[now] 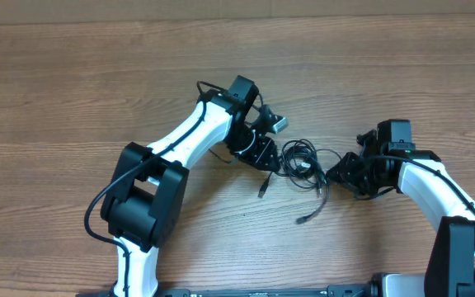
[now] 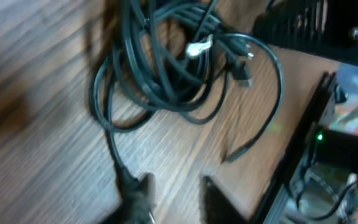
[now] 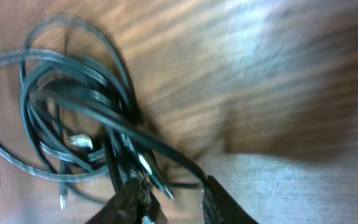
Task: Untangle cables
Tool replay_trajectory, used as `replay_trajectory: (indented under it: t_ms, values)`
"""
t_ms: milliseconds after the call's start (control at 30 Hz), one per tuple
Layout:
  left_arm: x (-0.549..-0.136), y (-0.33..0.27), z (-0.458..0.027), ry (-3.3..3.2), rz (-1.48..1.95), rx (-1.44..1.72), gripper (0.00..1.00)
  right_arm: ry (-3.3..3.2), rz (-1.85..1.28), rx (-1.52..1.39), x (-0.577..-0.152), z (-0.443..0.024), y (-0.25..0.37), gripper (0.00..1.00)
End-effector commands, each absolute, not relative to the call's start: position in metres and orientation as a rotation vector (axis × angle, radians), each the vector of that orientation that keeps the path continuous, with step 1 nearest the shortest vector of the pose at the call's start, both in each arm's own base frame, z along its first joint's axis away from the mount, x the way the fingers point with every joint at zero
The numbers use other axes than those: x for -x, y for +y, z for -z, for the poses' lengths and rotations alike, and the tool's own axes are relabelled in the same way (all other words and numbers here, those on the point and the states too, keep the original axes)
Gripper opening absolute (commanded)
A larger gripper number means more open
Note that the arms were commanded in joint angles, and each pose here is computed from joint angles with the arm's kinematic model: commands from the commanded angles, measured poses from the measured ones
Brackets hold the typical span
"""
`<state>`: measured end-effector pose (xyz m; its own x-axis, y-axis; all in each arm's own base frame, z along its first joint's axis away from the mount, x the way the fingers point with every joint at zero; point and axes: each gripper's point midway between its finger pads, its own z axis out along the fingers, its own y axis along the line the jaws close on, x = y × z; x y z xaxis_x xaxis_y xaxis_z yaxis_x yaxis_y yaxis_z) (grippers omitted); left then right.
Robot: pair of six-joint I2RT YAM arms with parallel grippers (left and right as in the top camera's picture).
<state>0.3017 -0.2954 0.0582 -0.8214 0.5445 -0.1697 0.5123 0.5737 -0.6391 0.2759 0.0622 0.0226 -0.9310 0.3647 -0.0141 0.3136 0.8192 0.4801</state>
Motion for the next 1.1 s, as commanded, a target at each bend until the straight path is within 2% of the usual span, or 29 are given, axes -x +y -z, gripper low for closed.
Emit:
replay_trajectory:
  t_ms: [0, 67, 167, 233, 300, 400, 533, 700, 1067]
  values:
    - [-0.310, -0.303, -0.060, -2.768, -1.123, 0.850, 0.49, 2.898, -0.787, -0.491, -0.277, -0.029, 0.069, 0.27]
    - [-0.316, -0.306, -0.060, -2.794, -1.129, 0.810, 0.61, 2.918, -0.731, -0.506, -0.274, -0.025, 0.063, 0.37]
    - [-0.327, -0.307, -0.057, -2.860, -1.092, 0.729, 0.71, 2.937, -0.649, -0.523, -0.272, -0.021, 0.054, 0.47]
    - [-0.331, -0.309, -0.057, -2.879, -1.092, 0.700, 0.75, 2.934, -0.651, -0.521, -0.273, -0.021, 0.055, 0.58]
    - [-0.333, -0.311, -0.058, -2.884, -1.109, 0.714, 0.76, 2.933, -0.653, -0.521, -0.273, -0.021, 0.055, 0.82]
    - [-0.335, -0.315, -0.060, -2.893, -1.123, 0.738, 0.76, 2.933, -0.656, -0.521, -0.273, -0.021, 0.055, 0.96]
    - [-0.342, -0.322, -0.058, -2.943, -1.102, 0.796, 0.79, 2.926, -0.655, -0.517, -0.275, -0.022, 0.055, 0.99]
    - [-0.355, -0.319, -0.045, -3.100, -0.871, 0.864, 0.83, 2.922, -0.633, -0.517, -0.276, -0.021, 0.053, 0.99]
    - [-0.351, -0.330, -0.016, -3.118, -0.753, 0.886, 0.69, 2.924, -0.615, -0.518, -0.276, -0.020, 0.051, 1.00]
